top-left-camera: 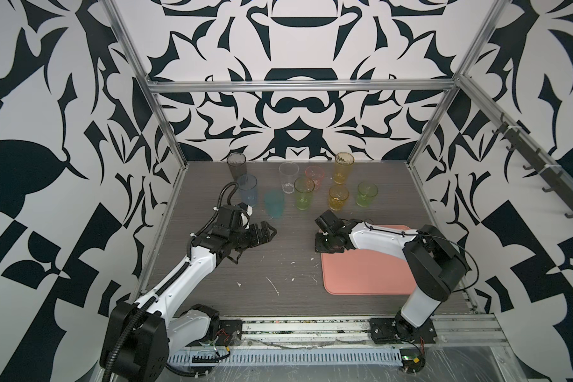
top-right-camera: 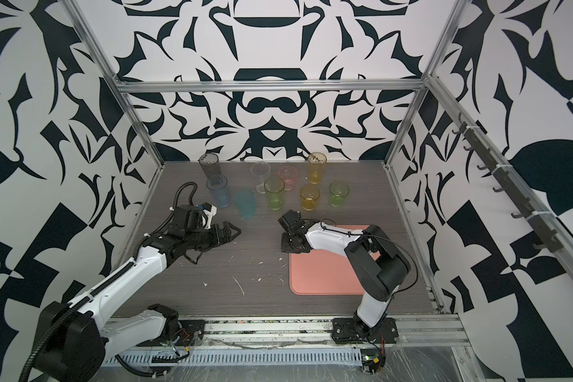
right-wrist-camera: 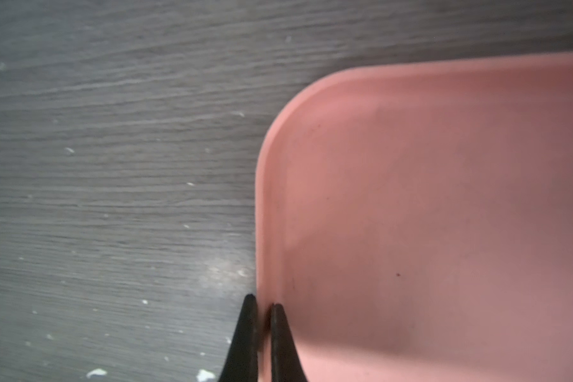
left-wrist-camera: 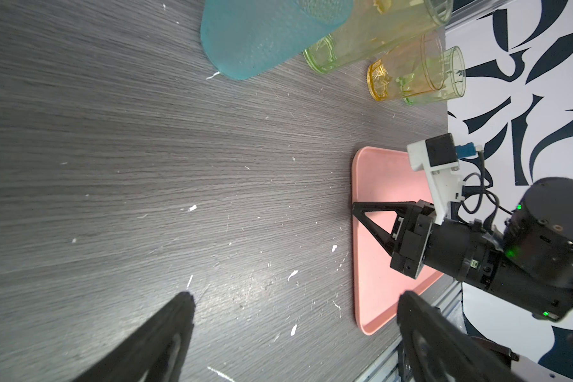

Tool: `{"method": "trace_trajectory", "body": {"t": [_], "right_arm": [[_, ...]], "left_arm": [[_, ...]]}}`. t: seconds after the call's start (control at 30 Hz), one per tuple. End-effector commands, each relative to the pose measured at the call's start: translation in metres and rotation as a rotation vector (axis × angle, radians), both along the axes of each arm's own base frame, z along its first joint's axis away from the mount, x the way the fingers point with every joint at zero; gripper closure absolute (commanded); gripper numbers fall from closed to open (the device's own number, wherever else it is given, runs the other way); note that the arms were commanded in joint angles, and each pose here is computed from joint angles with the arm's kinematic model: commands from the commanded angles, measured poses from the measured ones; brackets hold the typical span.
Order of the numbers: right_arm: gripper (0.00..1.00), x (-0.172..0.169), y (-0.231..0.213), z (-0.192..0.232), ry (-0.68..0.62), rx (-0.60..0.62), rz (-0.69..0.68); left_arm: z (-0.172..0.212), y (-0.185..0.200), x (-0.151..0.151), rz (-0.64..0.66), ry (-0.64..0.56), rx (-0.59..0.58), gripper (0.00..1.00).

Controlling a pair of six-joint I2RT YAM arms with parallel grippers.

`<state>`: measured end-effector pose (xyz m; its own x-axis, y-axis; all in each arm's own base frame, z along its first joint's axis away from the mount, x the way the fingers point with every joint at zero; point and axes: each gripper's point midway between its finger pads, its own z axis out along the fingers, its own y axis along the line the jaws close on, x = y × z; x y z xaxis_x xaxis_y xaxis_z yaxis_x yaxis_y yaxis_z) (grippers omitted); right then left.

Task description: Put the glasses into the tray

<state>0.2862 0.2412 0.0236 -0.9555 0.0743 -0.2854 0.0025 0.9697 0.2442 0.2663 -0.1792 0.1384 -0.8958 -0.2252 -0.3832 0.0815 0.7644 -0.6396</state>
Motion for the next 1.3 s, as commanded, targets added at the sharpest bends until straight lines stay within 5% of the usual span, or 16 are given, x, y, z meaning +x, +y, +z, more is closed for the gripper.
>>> {"method": "trace_trajectory", "body": {"t": [0.0,0.4,0.87,1.27], "right_arm": [[1.00,-0.003,0.024,-0.001,0.036,0.064,-0.010],[0.99,0.000,0.049,0.003,0.026,0.071,0.021],[0.63,0.004,0.060,0.054,-0.072,0.148,0.090],[0.56,0.001,0.028,0.129,-0.330,0.150,0.143]], "left_arm": [[-0.008,0.003,-0.006,0.003,0.015,0.013,0.01],[-0.012,0.009,-0.007,0.025,0.029,0.047,0.01],[-0.012,0.009,-0.006,0.088,0.046,0.042,0.00],[0.007,-0.001,-0.006,0.168,-0.038,0.008,0.02]]}}
